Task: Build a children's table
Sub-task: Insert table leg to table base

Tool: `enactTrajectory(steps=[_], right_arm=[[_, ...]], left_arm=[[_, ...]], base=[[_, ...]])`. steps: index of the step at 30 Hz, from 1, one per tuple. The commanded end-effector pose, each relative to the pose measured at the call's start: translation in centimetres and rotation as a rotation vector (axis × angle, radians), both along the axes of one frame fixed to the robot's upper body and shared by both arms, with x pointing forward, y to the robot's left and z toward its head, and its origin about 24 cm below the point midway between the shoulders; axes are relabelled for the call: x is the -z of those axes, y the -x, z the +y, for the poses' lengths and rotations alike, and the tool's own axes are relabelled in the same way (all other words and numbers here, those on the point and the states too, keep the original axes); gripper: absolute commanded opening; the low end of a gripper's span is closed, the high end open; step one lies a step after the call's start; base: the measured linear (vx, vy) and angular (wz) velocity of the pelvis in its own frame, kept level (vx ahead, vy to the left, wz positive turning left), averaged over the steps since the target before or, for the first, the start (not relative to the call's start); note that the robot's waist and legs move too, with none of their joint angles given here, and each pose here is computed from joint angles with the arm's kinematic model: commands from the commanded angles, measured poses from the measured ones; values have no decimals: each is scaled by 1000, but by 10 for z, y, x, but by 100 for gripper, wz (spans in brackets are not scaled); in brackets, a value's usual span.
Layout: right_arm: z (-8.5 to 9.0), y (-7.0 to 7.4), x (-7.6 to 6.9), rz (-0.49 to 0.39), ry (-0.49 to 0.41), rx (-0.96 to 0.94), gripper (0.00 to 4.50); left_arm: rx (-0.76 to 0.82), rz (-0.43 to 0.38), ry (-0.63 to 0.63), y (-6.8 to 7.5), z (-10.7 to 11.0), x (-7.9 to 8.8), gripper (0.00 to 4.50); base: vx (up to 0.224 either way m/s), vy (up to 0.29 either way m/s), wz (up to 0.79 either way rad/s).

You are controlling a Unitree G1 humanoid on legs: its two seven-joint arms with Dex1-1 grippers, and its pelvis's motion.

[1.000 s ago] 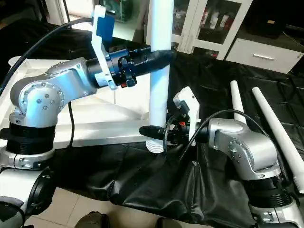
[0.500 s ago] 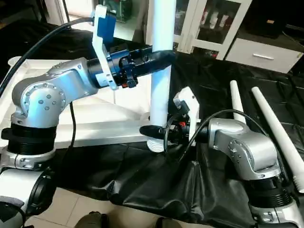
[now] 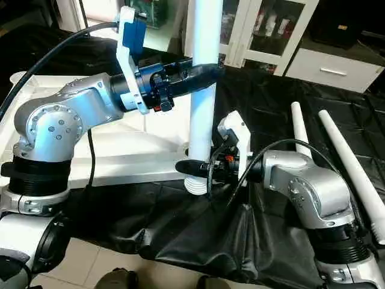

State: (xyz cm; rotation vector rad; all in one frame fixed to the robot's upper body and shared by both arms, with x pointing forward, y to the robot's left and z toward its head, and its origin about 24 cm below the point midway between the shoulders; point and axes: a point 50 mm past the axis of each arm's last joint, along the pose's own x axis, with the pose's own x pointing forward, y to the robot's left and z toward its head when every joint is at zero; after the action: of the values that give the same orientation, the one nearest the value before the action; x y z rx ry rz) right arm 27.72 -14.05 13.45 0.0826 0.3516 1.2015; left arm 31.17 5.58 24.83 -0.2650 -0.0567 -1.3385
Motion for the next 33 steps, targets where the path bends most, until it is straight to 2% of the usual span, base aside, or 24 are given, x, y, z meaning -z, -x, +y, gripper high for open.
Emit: enactTrajectory(steps=[1, 5, 13, 16, 18, 19, 20, 24, 27, 28, 29, 30, 33], right_arm=[[-4, 1, -1, 9, -5, 8, 198], [-4, 0, -3, -6, -17, 11, 196], [-5, -4, -10, -55, -56, 24, 193], [-13, -12, -17, -87, -84, 89, 193], [-24, -21, -25, -111, -108, 167, 192], [-24, -21, -25, -111, -108, 167, 192], [-32, -26, -29, -129, -113, 211, 191], [-43, -31, -31, -158, -102, 274, 191], [-50, -37, -29, -183, -83, 352, 191], [-54, -40, -24, -216, -50, 418, 191], [-55, -41, -22, -230, -36, 431, 191], [-55, -41, -19, -232, -37, 448, 191], [-54, -41, -13, -241, -60, 505, 191]], left_arm=[[-23, -38, -38, 1, 0, -2, 245], [8, 39, -31, 0, 7, 3, 277], [30, 70, -7, 1, 10, 3, 345], [35, 86, 2, 2, 12, 4, 380], [36, 100, 10, 3, 14, 5, 392], [36, 100, 10, 3, 14, 5, 392], [37, 107, 16, 4, 17, 6, 413], [18, 107, 32, 4, 22, 5, 441], [-31, 67, 37, 3, 32, 6, 450], [-110, 1, -18, 0, 41, 16, 450], [-140, -23, -57, -1, 44, 22, 450], [-157, -63, -161, 0, 44, 36, 450], [-119, -128, -429, 7, 40, 79, 450]], base=[[0, 0, 0], [0, 0, 0], [0, 0, 0], [0, 0, 0], [0, 0, 0], [0, 0, 0], [0, 0, 0], [0, 0, 0], [0, 0, 0], [0, 0, 0], [0, 0, 0], [0, 0, 0], [0, 0, 0]])
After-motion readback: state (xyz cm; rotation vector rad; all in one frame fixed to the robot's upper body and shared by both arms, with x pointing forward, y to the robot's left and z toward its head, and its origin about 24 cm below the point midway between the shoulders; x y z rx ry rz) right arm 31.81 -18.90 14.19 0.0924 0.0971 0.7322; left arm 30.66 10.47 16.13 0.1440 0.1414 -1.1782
